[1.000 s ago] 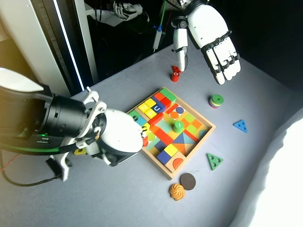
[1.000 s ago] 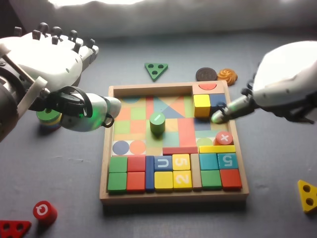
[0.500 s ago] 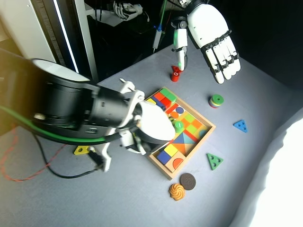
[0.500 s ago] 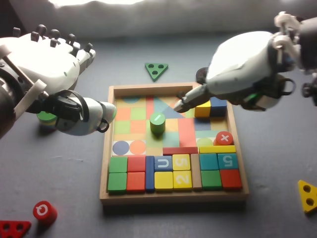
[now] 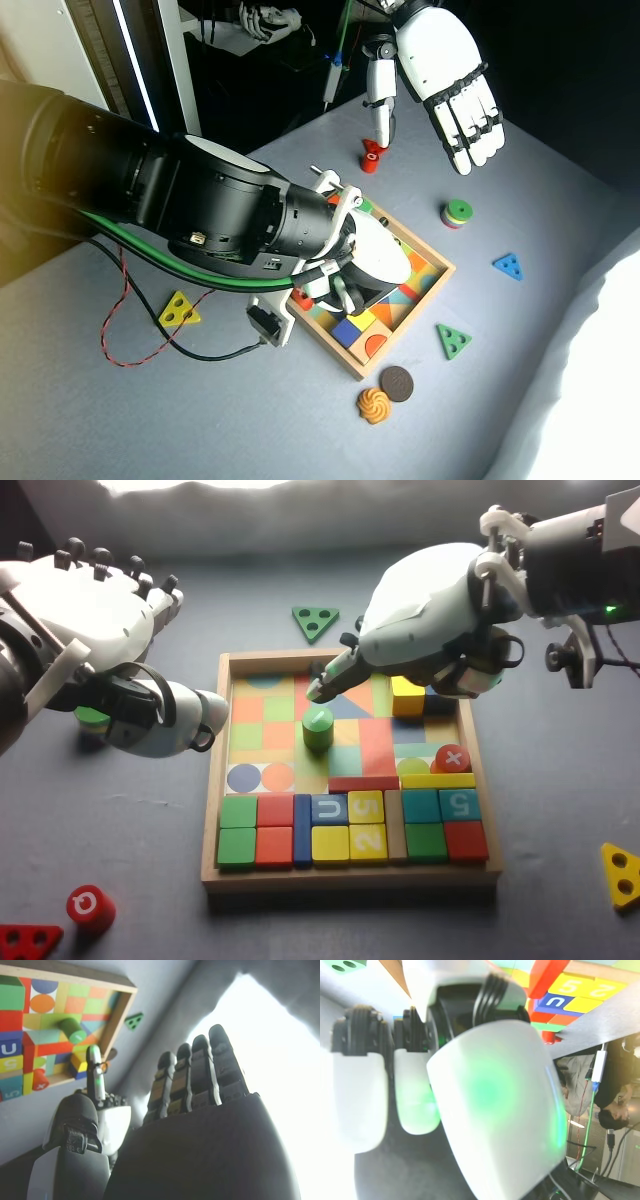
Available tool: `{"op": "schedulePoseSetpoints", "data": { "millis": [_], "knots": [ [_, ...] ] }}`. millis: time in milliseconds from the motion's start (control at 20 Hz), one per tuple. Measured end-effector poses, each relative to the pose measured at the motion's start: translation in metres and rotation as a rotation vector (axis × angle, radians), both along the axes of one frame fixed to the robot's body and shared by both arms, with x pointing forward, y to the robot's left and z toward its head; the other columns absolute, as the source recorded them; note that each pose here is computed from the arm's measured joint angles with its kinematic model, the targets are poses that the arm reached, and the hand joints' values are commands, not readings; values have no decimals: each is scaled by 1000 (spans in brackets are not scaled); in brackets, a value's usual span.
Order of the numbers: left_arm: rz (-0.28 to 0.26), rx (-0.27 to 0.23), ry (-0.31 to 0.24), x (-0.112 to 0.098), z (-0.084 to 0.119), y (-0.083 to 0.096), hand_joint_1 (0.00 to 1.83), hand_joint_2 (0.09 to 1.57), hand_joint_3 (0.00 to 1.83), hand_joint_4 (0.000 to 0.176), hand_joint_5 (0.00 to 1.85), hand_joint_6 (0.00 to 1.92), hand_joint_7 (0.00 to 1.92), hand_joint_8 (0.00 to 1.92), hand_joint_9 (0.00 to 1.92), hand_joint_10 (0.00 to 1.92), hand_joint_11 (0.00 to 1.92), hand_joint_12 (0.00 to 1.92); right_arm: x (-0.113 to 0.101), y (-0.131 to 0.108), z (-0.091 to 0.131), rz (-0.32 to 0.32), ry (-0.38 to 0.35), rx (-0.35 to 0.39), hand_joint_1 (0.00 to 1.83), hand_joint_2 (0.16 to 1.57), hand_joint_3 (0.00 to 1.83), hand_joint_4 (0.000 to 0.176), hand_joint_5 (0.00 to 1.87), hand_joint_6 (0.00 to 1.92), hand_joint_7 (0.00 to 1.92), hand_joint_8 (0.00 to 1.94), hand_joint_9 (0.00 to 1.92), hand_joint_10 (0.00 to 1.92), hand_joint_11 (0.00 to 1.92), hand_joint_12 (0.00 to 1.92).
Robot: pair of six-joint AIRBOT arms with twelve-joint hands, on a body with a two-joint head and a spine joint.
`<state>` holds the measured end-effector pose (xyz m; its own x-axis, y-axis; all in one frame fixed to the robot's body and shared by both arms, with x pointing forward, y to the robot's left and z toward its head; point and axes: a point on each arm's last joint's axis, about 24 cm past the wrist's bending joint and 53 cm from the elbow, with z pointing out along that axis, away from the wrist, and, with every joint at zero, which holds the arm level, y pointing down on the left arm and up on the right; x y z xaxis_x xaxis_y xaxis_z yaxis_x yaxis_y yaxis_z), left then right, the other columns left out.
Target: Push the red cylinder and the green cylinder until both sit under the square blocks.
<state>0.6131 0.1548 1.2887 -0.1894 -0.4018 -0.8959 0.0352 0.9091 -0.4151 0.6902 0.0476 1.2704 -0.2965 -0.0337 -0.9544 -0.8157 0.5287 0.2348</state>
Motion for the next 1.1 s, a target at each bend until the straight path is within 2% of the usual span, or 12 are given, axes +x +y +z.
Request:
{"op": "schedulePoseSetpoints", "data": {
  "millis": [50, 200, 300, 600, 650, 750, 850, 950, 1000, 1050, 1100],
  "knots": [
    [0, 2, 0, 0, 0, 0, 0, 1292, 2, 0, 19, 1, 10, 0, 11, 2, 0, 145, -1, 2, 0, 4, 0, 0, 1831, 924, 630, 0, 305, 14, 1657, 1941, 1864, 1921, 1920, 1921],
    [5, 0, 7, 0, -2, 1, 0, 1284, 0, 0, 0, 1, 0, 0, 0, 0, 0, 83, -2, 5, 0, 8, 2, 1, 1831, 897, 694, 0, 289, 6, 1717, 1941, 1885, 1921, 1921, 1921],
    [4, -1, 9, 0, -2, 1, 0, 1287, 1, 0, 7, 2, 0, 0, 0, 0, 0, 97, -2, 4, -3, 6, 5, -2, 1831, 883, 710, 0, 327, 25, 1669, 1941, 1870, 1921, 1921, 1921],
    [4, 1, 9, -1, -2, 1, 0, 1295, 1, 0, 0, 0, 0, 0, 0, 0, 11, 33, -1, 6, -11, 1, 8, -12, 1831, 877, 732, 0, 303, 5, 1715, 1941, 1888, 1921, 1921, 1921],
    [5, 1, 10, -1, -2, 1, 0, 1295, 1, 0, 4, 1, 0, 0, 0, 0, 19, 36, -1, 8, -11, 2, 7, -11, 1831, 872, 743, 0, 424, 48, 1735, 1941, 1892, 1921, 1921, 1921],
    [6, 2, 10, -1, -2, 1, 0, 1287, 0, 0, 3, 1, 0, 0, 0, 0, 15, 38, -2, 9, -12, 3, 8, -10, 1831, 868, 764, 0, 450, 49, 1663, 1941, 1876, 1921, 1921, 1921],
    [9, -2, 16, -1, -3, 2, 0, 1290, 0, 0, 3, 1, 1, 0, 1, 0, 5, 38, -2, 9, -14, 1, 12, -12, 1831, 877, 766, 0, 350, 4, 1630, 1941, 1871, 1921, 1921, 1921],
    [8, -6, 18, -1, -3, 2, 0, 1297, 3, 0, 4, 2, 0, 0, 0, 0, 0, 34, -2, 9, -18, -1, 17, -15, 1831, 892, 766, 0, 335, 3, 1686, 1941, 1881, 1921, 1921, 1921],
    [11, -4, 18, -1, -2, 2, 0, 1298, 3, 0, 19, 7, 9, 3, 6, 2, 15, 43, -1, 9, -20, -3, 20, -16, 1831, 889, 761, 0, 446, 49, 1679, 1941, 1871, 1921, 1921, 1921],
    [11, -3, 17, -1, -2, 2, 0, 1296, 2, 0, 24, 8, 11, 4, 6, 2, 13, 45, -1, 8, -21, -5, 23, -15, 1831, 893, 762, 0, 453, 51, 1677, 1941, 1869, 1921, 1921, 1921],
    [13, -3, 20, -1, -3, 2, 0, 1296, 1, 0, 25, 8, 9, 2, 5, 2, 14, 47, 0, 7, -21, -9, 27, -12, 1831, 892, 757, 0, 542, 89, 1677, 1941, 1859, 1921, 1914, 1921]
  ]
}}
